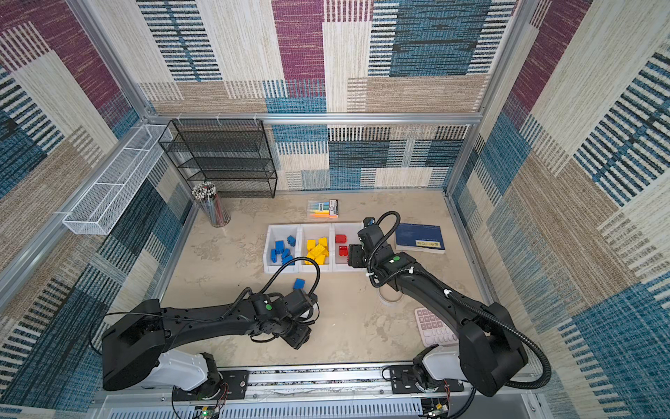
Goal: Sort the legos into containers by color
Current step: 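Lower the left gripper onto the red brick near the robot and grasp it, then carry the red brick across into the compartment nearest the book and release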
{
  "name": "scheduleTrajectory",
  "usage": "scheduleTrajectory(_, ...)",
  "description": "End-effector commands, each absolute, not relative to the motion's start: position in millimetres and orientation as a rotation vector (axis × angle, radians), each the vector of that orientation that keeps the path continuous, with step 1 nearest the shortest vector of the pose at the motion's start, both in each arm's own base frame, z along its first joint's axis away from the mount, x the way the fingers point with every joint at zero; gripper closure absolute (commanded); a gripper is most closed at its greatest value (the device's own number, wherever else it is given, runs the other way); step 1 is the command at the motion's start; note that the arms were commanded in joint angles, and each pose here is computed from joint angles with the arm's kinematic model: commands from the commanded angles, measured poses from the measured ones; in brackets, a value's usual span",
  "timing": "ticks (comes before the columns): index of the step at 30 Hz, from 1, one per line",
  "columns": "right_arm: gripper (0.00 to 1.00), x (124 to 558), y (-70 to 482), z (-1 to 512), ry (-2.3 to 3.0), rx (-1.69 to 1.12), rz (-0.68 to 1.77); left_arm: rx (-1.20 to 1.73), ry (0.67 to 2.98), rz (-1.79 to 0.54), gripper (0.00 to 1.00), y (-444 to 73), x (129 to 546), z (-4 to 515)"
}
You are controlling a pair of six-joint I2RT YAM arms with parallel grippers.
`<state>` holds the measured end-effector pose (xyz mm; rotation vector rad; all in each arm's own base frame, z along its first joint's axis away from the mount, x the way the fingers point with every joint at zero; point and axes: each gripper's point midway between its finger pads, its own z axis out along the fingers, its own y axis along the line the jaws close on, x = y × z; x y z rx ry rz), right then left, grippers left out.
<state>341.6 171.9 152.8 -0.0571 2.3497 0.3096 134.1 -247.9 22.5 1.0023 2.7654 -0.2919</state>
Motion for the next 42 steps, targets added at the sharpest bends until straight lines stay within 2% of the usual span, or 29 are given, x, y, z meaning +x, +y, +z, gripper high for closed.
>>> scheduleTrajectory(1, 0.28, 342.7, 170.5, 155.4, 2.334, -0.031, 0.314, 1.063, 2.752, -0.238, 0.40, -245.3, 134.7, 19.1)
scheduleTrajectory(9, 0.28, 339.6, 166.3, 157.1, 2.327, -0.015, 0.306, 1.084, 2.748, -0.220, 0.56, -247.7, 134.8, 17.0)
scheduleTrajectory(17, 0.29, 339.3, 153.9, 178.5, 2.277, 0.010, 0.273, 1.070, 2.629, -0.321, 0.59, -284.6, 158.7, 57.5)
scheduleTrajectory(22, 0.29, 335.6, 137.7, 201.9, 2.216, 0.052, 0.271, 1.026, 2.490, -0.374, 0.59, -324.3, 211.9, 106.1)
scheduleTrajectory(25, 0.29, 330.3, 129.3, 209.0, 2.201, 0.061, 0.266, 0.970, 2.440, -0.389, 0.59, -346.2, 259.1, 132.1)
scheduleTrajectory(33, 0.29, 312.5, 112.1, 218.0, 2.184, 0.084, 0.253, 0.851, 2.412, -0.369, 0.59, -382.3, 371.1, 146.7)
scheduleTrajectory(37, 0.29, 302.8, 109.2, 215.4, 2.188, 0.099, 0.274, 0.787, 2.429, -0.349, 0.58, -389.6, 404.4, 137.0)
scheduleTrajectory(42, 0.27, 293.7, 106.9, 210.6, 2.202, 0.104, 0.287, 0.763, 2.405, -0.347, 0.46, -399.2, 424.6, 137.0)
